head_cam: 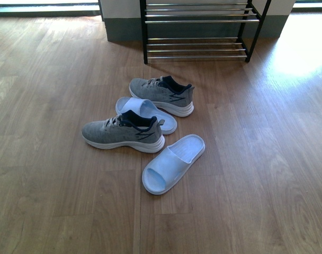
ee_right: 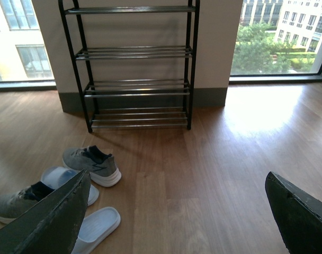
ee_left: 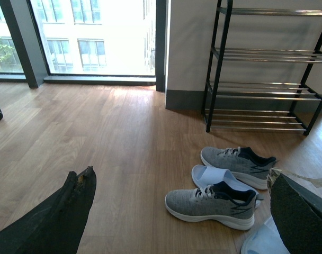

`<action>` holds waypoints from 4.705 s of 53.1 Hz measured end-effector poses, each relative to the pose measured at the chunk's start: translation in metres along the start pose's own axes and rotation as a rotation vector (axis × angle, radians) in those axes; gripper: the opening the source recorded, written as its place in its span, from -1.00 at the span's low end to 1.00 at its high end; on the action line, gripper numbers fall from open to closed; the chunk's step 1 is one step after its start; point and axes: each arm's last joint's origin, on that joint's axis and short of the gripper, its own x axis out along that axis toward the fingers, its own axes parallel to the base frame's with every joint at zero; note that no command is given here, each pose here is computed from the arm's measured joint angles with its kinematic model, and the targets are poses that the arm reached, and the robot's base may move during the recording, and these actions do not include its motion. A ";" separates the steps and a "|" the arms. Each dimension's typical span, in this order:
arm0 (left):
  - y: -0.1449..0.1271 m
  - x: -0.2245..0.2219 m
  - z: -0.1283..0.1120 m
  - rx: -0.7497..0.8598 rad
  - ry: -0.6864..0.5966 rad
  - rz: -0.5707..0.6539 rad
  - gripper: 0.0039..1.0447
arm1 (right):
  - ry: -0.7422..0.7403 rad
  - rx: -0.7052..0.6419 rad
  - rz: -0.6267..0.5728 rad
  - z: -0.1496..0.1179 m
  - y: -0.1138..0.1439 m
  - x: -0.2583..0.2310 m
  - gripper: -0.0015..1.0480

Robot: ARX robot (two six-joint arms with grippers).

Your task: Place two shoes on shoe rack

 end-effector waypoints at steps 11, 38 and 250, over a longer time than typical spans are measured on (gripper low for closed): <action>0.000 0.000 0.000 0.000 0.000 -0.002 0.83 | 0.000 0.000 -0.004 0.000 0.000 0.000 0.82; 0.000 0.000 0.000 0.000 0.000 0.001 0.83 | 0.000 0.000 0.000 0.000 0.000 0.000 0.82; 0.000 0.000 0.000 0.000 0.000 -0.001 0.83 | 0.693 -0.300 0.673 -0.174 0.142 0.189 -0.97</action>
